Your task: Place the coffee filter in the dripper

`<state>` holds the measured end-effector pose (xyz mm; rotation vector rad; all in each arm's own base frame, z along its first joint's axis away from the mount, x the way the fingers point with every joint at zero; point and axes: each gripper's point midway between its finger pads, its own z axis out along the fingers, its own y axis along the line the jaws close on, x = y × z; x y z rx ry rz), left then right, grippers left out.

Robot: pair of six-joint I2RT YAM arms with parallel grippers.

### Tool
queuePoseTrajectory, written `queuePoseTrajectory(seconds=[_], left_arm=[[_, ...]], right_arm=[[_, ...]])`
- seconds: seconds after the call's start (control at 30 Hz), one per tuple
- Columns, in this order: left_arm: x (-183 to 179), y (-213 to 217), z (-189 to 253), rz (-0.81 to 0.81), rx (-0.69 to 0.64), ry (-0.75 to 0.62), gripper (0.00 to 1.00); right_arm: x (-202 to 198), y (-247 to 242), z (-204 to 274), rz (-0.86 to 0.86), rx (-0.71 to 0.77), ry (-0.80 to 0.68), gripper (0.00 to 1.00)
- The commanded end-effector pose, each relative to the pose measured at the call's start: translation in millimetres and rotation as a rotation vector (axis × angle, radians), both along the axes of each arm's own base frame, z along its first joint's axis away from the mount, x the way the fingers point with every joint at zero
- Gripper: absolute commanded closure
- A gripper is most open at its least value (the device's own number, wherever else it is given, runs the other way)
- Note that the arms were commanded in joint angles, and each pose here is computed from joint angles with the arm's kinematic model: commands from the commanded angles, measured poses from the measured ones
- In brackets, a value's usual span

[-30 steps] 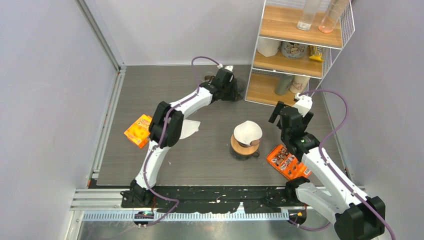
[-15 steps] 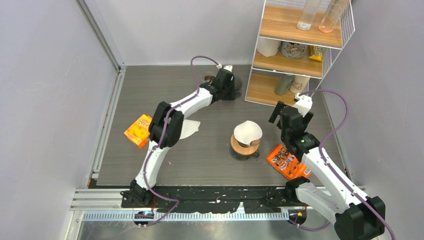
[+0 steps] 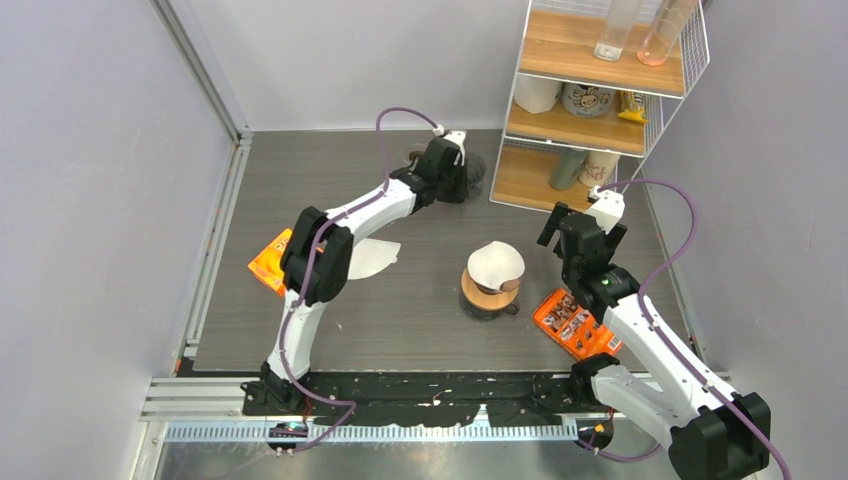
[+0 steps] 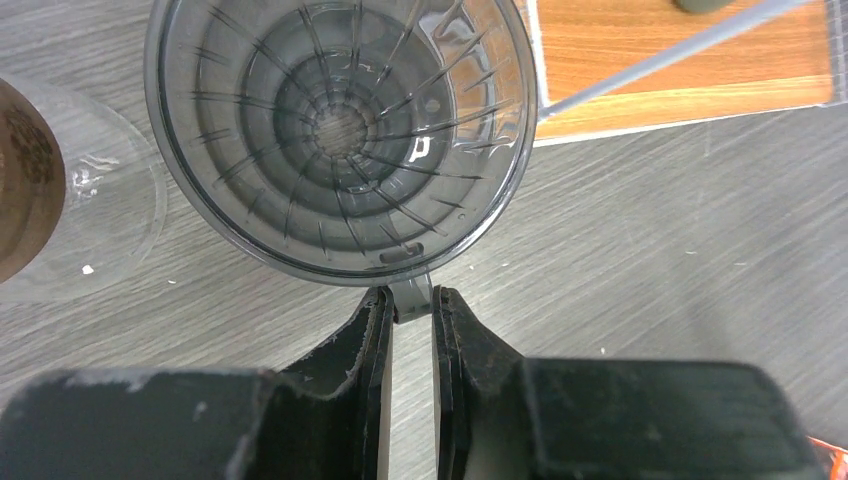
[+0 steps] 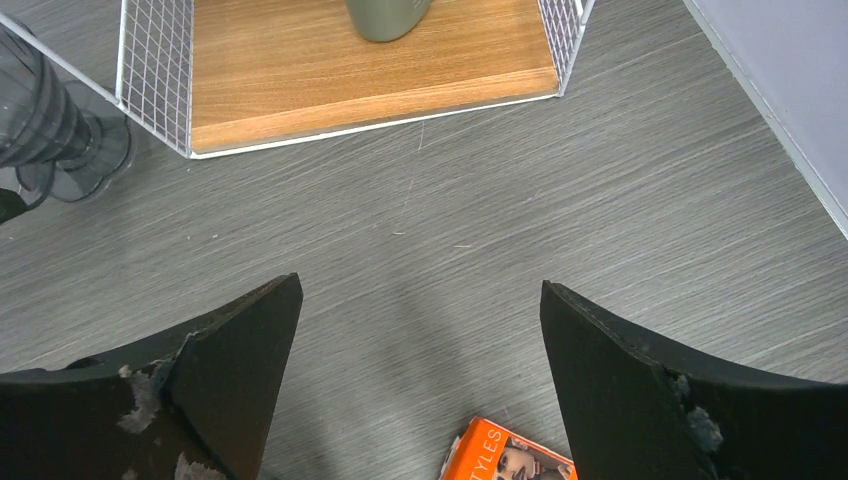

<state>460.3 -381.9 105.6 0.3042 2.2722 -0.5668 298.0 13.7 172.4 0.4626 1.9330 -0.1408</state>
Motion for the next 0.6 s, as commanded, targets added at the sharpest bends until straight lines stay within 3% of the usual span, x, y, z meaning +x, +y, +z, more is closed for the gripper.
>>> queuePoseTrajectory(seconds=[0.0,0.57], left_arm=[[3,-13,86,-0.059,-0.131,-0.184,1.0],[-34,22,173,-0.099,-0.141,-0.319,1.0]], right_arm=[[6,-3,24,-0.025,0.014,-0.066,0.05],[2,-2,28,-0.01,0.027,-0.085,0.05]])
